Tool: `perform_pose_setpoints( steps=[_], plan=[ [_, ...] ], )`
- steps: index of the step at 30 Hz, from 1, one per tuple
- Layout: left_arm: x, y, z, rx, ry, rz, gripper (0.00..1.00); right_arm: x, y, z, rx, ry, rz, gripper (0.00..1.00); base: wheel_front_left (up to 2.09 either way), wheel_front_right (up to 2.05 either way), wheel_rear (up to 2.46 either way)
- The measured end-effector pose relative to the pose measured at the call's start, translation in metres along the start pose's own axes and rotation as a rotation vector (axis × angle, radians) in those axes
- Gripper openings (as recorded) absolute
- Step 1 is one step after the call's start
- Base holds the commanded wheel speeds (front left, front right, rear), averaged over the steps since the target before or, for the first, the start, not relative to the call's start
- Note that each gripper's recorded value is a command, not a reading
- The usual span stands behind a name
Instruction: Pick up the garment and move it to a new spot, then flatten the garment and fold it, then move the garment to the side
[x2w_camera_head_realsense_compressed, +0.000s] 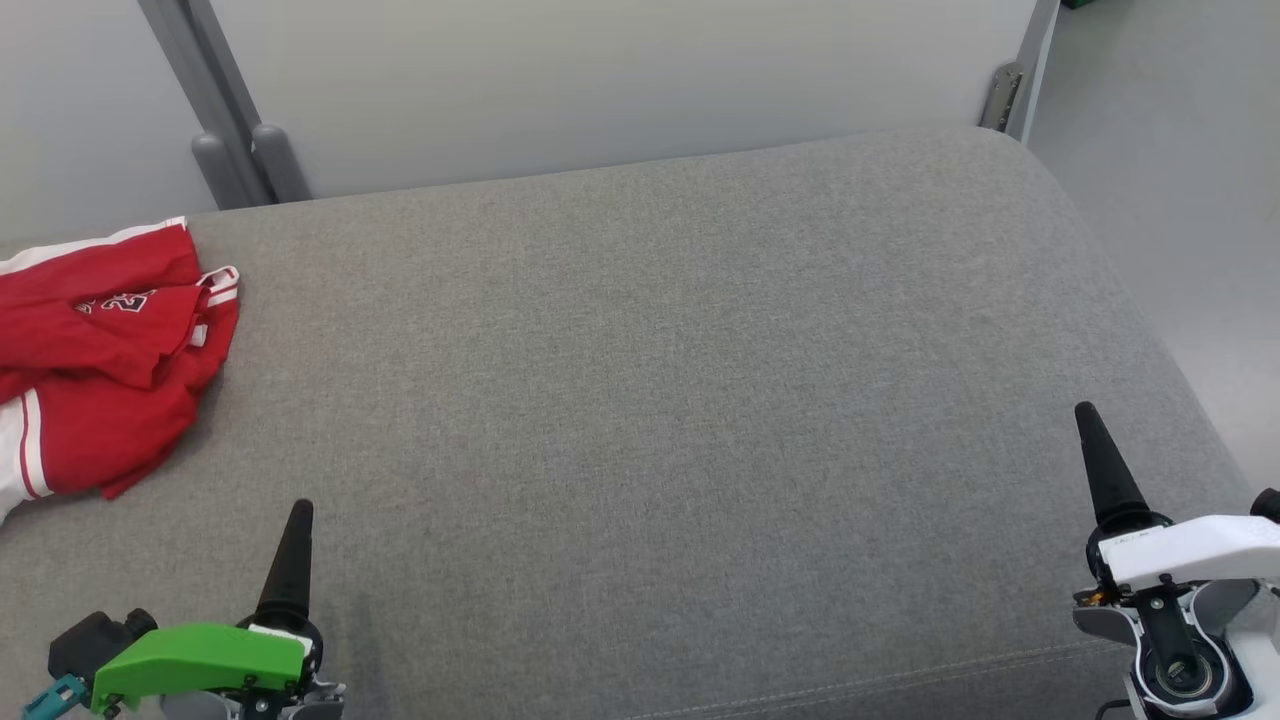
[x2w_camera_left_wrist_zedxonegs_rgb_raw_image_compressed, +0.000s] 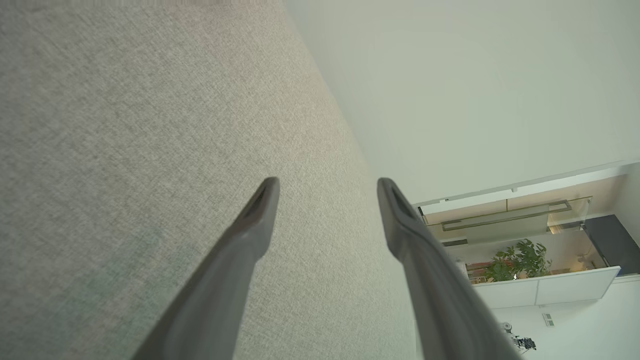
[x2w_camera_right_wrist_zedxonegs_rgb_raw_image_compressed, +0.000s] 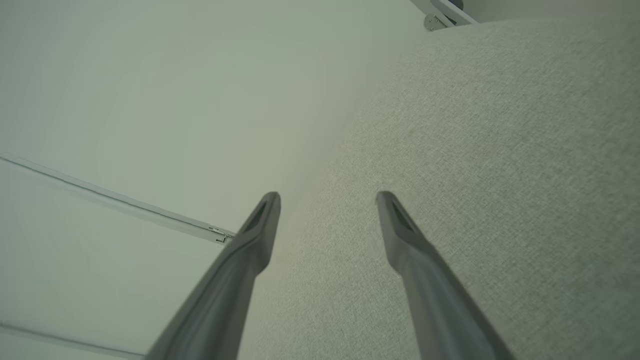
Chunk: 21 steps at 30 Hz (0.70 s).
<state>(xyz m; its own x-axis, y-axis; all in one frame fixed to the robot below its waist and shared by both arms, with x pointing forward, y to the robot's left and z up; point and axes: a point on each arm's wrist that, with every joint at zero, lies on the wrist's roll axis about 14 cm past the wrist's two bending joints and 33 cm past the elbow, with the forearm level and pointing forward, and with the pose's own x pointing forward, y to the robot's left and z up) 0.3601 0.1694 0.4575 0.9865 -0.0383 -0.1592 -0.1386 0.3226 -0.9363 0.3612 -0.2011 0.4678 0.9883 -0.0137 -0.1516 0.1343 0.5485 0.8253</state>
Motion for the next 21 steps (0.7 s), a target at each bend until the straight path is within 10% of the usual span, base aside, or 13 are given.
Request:
perform_pose_setpoints(
  steps=[21],
  plan=[
    [0.003,-0.022,0.005,0.331,-0.042,-0.065,1.0,0.0,0.011,-0.005,-0.356,-0.005,0.03,1.0,0.0,0.0,0.0]
  ],
)
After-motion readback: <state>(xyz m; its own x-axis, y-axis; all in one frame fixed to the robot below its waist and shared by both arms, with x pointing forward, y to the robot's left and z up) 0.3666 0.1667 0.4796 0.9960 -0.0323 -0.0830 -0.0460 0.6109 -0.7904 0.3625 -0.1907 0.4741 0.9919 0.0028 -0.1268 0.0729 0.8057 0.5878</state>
